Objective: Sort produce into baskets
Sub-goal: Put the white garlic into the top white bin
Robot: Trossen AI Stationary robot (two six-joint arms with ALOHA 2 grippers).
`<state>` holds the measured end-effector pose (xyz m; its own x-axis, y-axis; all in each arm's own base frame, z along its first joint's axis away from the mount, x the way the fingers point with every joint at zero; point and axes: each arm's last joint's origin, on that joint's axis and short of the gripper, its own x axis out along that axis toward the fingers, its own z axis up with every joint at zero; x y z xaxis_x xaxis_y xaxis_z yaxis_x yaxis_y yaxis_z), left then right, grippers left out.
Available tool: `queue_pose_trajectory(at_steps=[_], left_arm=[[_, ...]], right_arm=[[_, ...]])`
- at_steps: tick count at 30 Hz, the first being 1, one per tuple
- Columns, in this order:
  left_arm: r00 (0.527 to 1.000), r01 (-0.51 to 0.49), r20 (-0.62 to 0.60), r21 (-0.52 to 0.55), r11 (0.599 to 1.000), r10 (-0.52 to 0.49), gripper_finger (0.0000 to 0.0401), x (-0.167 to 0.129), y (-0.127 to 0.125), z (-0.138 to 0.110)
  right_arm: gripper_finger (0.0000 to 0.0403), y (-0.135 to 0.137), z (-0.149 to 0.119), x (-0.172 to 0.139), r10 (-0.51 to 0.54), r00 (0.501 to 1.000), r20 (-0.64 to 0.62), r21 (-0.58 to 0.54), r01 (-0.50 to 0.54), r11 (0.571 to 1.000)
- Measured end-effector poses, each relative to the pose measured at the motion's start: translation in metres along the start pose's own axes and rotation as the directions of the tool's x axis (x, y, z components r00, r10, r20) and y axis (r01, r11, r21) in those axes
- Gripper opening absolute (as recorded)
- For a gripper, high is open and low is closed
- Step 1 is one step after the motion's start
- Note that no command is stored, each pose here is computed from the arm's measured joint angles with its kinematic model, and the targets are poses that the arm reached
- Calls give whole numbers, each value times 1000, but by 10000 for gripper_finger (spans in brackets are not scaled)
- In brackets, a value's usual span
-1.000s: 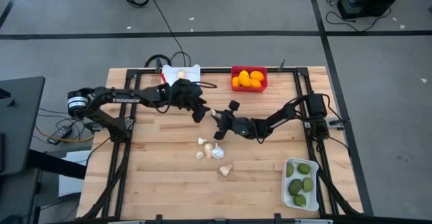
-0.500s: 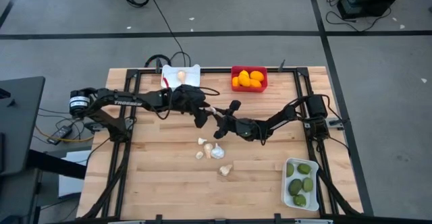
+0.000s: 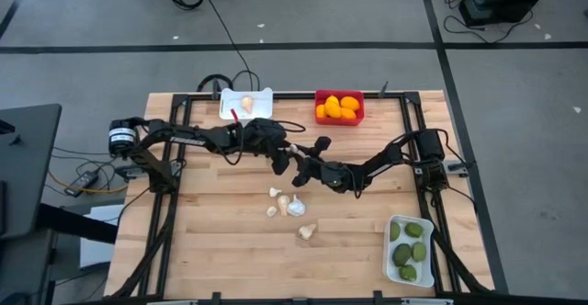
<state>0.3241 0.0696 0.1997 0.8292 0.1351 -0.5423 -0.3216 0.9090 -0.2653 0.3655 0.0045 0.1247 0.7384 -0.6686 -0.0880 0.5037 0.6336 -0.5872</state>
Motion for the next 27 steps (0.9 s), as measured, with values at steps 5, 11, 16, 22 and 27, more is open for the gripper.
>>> queue_pose_trajectory(at_steps=[5, 11, 16, 22, 27], left_arm=[[1000, 1, 5, -1, 1000, -1, 148, 0, 0, 0], [1000, 2, 4, 22, 1000, -2, 115, 0, 0, 0], [1000, 8, 6, 26, 1000, -8, 112, 0, 0, 1], [1000, 10, 10, 37, 999, -10, 111, -9, 3, 6], [1000, 6, 20, 44, 999, -6, 103, -11, 6, 8]], right_arm=[[107, 0, 0, 0, -3, 1000, 1, 3, 3, 1000], [108, 0, 0, -1, -1, 1000, 0, 1, 1, 1000], [108, 1, 0, -2, -16, 1000, -13, 14, 16, 1000], [128, 7, 5, -7, 39, 999, 9, 76, -40, 996], [171, 8, 6, -8, 56, 998, 17, 118, -57, 991]])
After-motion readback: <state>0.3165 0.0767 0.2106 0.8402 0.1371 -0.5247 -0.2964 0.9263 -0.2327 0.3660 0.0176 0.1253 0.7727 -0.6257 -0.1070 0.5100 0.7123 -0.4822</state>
